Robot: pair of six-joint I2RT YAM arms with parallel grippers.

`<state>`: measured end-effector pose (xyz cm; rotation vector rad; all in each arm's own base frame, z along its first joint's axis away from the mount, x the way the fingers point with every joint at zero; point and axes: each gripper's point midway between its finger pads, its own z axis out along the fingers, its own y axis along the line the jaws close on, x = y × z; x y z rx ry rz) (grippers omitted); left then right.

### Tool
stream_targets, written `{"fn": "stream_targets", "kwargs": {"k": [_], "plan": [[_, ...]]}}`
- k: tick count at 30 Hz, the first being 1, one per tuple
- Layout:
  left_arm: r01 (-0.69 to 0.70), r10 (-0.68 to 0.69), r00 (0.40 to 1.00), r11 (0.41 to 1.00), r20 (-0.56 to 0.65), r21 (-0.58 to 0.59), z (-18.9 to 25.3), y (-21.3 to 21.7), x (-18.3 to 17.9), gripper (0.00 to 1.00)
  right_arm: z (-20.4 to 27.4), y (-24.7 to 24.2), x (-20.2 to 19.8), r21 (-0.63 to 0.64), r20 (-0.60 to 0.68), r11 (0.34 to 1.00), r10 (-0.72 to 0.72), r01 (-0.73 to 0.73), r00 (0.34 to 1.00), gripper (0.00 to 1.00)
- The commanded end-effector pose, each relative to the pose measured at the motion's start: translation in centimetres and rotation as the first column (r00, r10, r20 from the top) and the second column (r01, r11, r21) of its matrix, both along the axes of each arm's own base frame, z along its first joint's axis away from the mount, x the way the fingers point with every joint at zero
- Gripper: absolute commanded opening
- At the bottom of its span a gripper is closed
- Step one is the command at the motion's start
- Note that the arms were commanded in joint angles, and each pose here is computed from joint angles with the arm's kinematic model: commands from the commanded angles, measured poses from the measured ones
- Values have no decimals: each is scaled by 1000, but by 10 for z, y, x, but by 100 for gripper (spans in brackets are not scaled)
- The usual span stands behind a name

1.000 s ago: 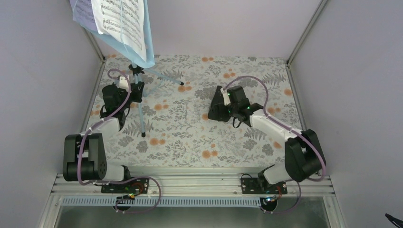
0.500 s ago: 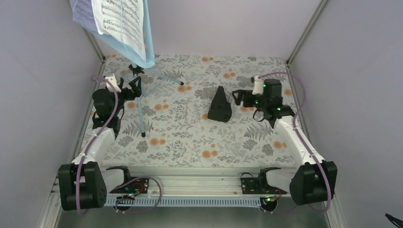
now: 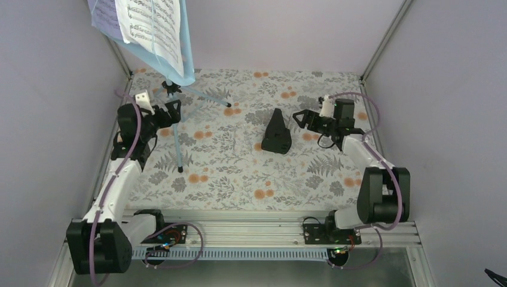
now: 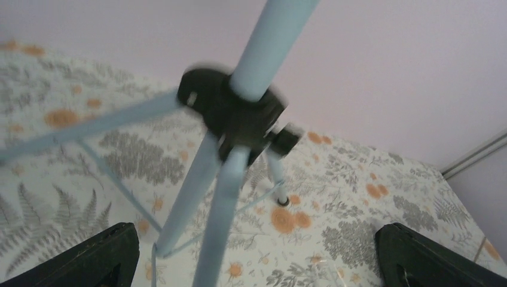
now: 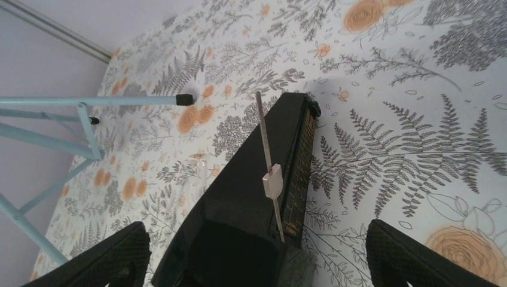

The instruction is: Pack up the instrument practice props

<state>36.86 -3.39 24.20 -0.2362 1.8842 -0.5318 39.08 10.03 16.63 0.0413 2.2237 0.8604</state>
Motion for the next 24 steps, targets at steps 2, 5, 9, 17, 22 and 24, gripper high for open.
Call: {"fn": "stream_targets", "kwargs": {"k": [2,5,9,17,22,24], "plan": [[35,-36,999,984,1,176,54,0,-14,100,2,14,24,-35,39,999,29,-27,999,82],[22,-25,1000,958,7,286,68,8,-21,100,3,16,38,-53,56,999,14,-11,998,79],[-55,18,995,914,94,403,76,22,-36,100,-1,21,58,-71,53,997,9,-5,999,70],[-117,57,988,888,145,446,61,31,-50,100,-34,27,75,-121,-27,992,25,-28,999,53],[-133,71,985,893,156,430,71,32,-54,100,-49,40,59,-126,-51,990,49,-55,998,49],[-141,81,984,899,159,415,74,33,-52,100,-55,41,52,-136,-48,990,36,-42,998,50]]}}
